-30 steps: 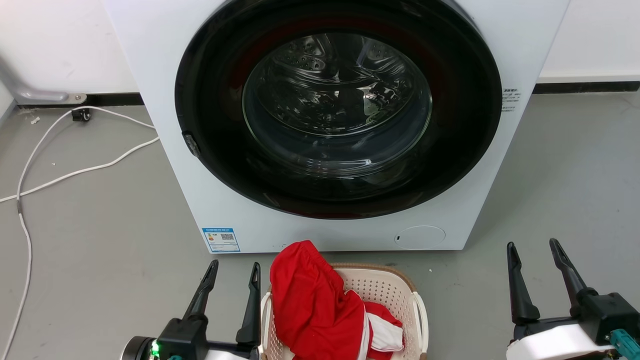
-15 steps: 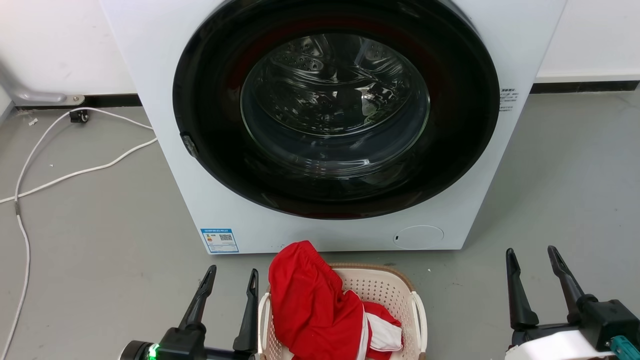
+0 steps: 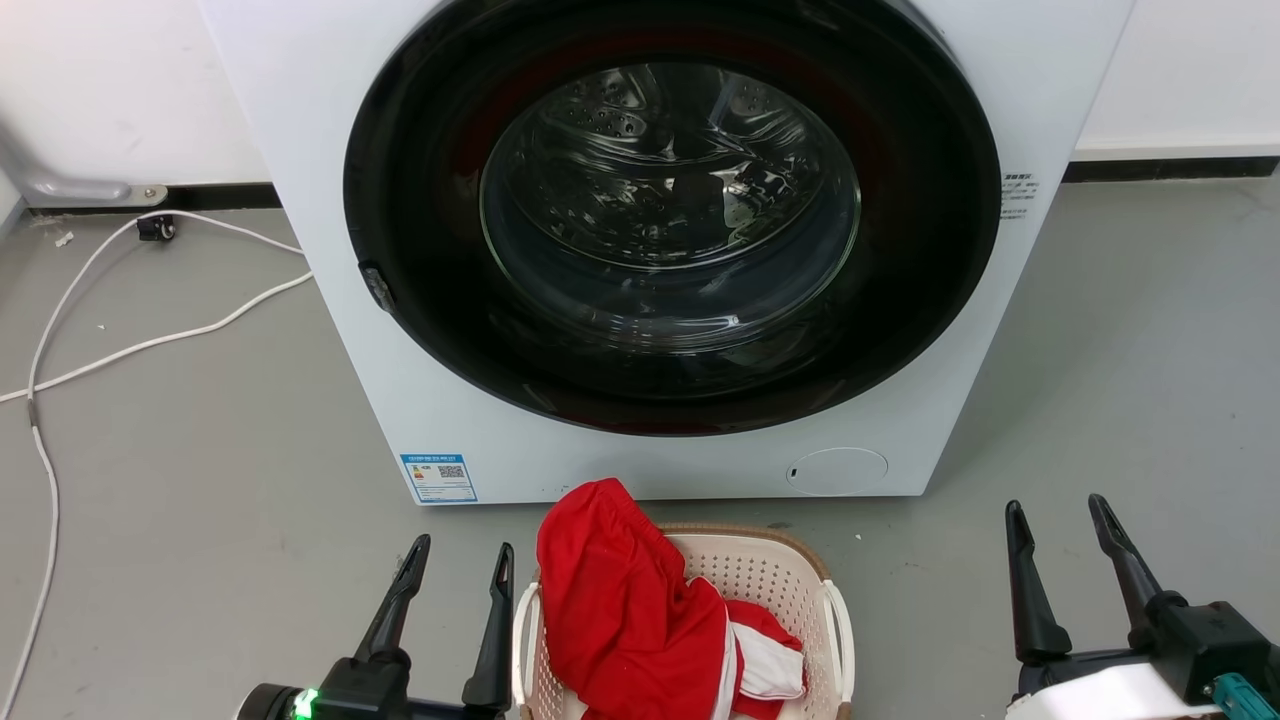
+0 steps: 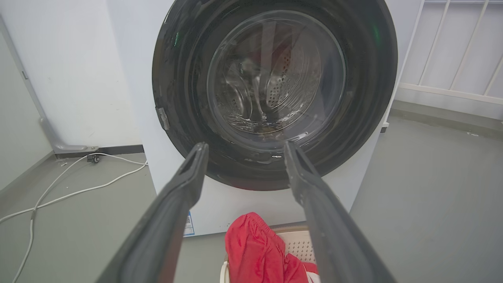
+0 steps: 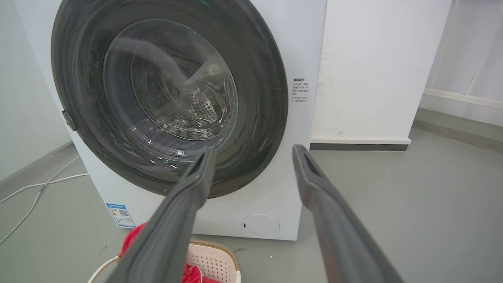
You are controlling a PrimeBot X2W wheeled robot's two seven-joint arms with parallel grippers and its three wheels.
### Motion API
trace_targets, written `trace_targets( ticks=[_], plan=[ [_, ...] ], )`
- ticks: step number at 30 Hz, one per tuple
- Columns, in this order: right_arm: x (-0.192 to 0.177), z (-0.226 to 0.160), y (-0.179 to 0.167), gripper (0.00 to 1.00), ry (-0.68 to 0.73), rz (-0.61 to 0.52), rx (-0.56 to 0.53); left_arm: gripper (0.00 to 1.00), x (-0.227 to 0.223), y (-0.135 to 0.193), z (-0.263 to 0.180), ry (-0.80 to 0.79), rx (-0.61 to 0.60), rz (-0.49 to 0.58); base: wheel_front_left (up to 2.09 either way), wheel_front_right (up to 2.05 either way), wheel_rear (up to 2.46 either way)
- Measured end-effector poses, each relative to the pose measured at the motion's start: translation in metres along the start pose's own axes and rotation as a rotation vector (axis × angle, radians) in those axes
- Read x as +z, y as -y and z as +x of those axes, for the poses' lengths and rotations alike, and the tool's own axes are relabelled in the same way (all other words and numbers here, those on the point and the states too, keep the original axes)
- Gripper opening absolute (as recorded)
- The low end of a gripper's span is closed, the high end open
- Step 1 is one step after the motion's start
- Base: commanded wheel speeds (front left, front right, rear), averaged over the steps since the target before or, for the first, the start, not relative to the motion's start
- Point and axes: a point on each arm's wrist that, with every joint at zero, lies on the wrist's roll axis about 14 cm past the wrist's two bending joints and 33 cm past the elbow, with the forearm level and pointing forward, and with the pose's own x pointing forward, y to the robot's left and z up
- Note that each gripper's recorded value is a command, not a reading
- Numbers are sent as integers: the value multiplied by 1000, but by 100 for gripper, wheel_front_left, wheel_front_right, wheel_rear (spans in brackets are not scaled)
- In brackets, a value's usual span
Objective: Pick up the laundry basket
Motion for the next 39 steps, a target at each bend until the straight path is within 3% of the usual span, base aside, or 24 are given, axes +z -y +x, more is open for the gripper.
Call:
trace_targets(
  ticks=[31,39],
  plan=[
    [-9,2,-1,100,-26,8,4,100,-15,-3,-2,-47,7,-30,0,0,0],
    [-34,10,0,100,-100,22,0,100,-44,-4,3,-135,3,-53,0,0,0]
  ],
)
